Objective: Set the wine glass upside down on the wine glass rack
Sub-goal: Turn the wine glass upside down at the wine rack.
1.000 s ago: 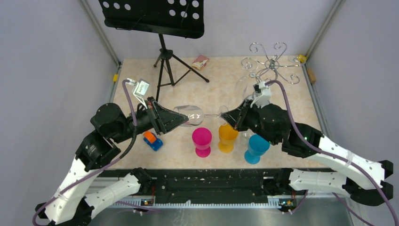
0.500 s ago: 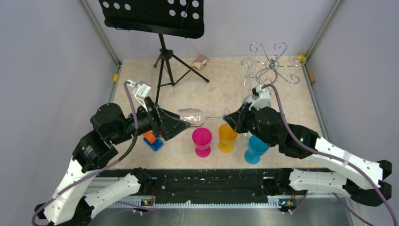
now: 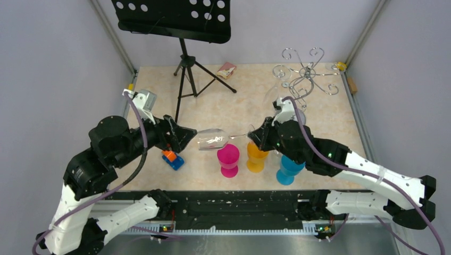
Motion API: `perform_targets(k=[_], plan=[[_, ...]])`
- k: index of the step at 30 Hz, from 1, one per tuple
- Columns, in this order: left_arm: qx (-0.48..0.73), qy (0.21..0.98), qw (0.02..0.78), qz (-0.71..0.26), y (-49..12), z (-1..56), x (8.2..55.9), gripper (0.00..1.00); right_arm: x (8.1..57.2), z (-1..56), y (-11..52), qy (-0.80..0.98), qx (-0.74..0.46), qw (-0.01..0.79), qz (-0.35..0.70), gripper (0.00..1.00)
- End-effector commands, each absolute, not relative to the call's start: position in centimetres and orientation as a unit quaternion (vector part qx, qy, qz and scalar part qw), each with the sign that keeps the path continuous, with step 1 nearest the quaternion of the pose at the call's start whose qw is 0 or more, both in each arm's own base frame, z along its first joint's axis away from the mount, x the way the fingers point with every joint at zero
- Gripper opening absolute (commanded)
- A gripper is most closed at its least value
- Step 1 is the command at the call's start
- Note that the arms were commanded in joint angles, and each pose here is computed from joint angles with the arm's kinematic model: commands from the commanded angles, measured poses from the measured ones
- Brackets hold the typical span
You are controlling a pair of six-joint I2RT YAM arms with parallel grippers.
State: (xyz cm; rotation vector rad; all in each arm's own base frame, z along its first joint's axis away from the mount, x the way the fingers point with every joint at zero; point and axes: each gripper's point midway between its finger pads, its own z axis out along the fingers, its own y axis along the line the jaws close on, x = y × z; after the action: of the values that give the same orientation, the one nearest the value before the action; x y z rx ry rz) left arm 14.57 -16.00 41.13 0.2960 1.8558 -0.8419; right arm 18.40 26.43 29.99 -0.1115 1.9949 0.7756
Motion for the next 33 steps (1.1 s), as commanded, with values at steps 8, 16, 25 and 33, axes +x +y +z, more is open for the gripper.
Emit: perform_targets(k=[8,16,25,33], plan=[[0.089,0.845,0.49,-0.194,-12.0,36.2,16.8,0.93,18.9,33.9,29.3,0.762,-0.05,0.51,0.396,0.0],[0.066,0.894,0.429,-0.109,-10.6,31.4,17.6,0.99,20.0,34.0,30.3,0.776,-0.082,0.517,0.352,0.0],[0.061,0.896,0.428,-0.102,-9.9,31.5,17.1,0.99,22.2,37.0,30.3,0.782,-0.137,0.551,0.258,0.0],[0.078,0.88,0.444,-0.15,-10.7,33.5,16.2,0.99,24.3,41.6,28.3,0.754,-0.168,0.613,0.166,0.0]])
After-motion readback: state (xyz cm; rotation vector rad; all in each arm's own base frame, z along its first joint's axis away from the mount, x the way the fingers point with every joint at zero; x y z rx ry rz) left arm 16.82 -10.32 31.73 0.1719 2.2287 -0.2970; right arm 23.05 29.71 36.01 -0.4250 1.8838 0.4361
